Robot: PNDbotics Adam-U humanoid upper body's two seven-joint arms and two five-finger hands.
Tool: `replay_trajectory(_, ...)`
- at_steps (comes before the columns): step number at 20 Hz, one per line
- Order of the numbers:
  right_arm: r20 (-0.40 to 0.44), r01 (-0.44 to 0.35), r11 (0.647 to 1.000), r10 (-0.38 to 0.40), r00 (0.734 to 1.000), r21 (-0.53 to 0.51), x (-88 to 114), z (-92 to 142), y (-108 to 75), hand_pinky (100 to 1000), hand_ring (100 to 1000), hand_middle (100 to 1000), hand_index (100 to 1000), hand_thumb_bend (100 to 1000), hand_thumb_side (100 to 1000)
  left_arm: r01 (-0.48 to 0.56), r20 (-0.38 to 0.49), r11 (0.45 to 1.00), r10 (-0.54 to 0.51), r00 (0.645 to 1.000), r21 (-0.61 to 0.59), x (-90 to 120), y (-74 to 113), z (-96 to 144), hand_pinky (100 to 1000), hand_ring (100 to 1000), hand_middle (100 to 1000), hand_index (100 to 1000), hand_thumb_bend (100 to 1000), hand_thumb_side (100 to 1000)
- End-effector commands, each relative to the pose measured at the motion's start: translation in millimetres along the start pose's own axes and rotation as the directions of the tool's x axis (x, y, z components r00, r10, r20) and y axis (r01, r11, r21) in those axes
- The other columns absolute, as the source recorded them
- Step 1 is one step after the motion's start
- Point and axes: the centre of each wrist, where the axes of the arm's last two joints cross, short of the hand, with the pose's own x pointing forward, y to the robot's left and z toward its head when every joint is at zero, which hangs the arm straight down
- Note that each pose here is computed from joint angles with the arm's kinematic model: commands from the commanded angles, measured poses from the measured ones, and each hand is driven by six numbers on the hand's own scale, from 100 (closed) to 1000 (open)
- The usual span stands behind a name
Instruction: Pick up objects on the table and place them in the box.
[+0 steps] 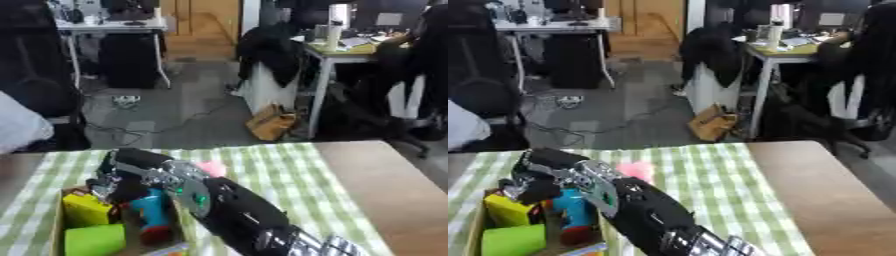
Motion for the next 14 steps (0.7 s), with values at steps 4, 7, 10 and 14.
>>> replay_trajectory(4,0.035,-0.088,0.995,0.089,0.995,-0.035,-3.5,0.5,-11.7,100,100,100,448,100,754,-0.017,0.045,1.0,0.016,0.999,0.023,2.8,-3.0,-7.2,833,872,826,856,267,1000)
replay_trajectory(7,0.049,-0.108,0.993,0.11,0.993,-0.037,-5.1,1.7,-10.9,100,100,104,455,100,758,-0.022,0.045,0.999,0.021,0.999,0.025,2.9,-4.3,-7.2,833,872,825,856,267,1000)
replay_trajectory(10,0.07,-0.127,0.991,0.13,0.989,-0.05,-8.4,4.5,-11.8,100,100,113,459,100,761,-0.037,0.045,0.999,0.036,0.998,0.031,3.1,-7.9,-7.2,833,872,825,856,267,1000)
replay_trajectory(14,0.127,-0.165,0.982,0.176,0.976,-0.09,-11.0,7.3,-14.3,100,100,151,478,100,792,-0.054,0.046,0.998,0.052,0.998,0.037,3.4,-11.6,-7.4,833,872,825,855,266,1000)
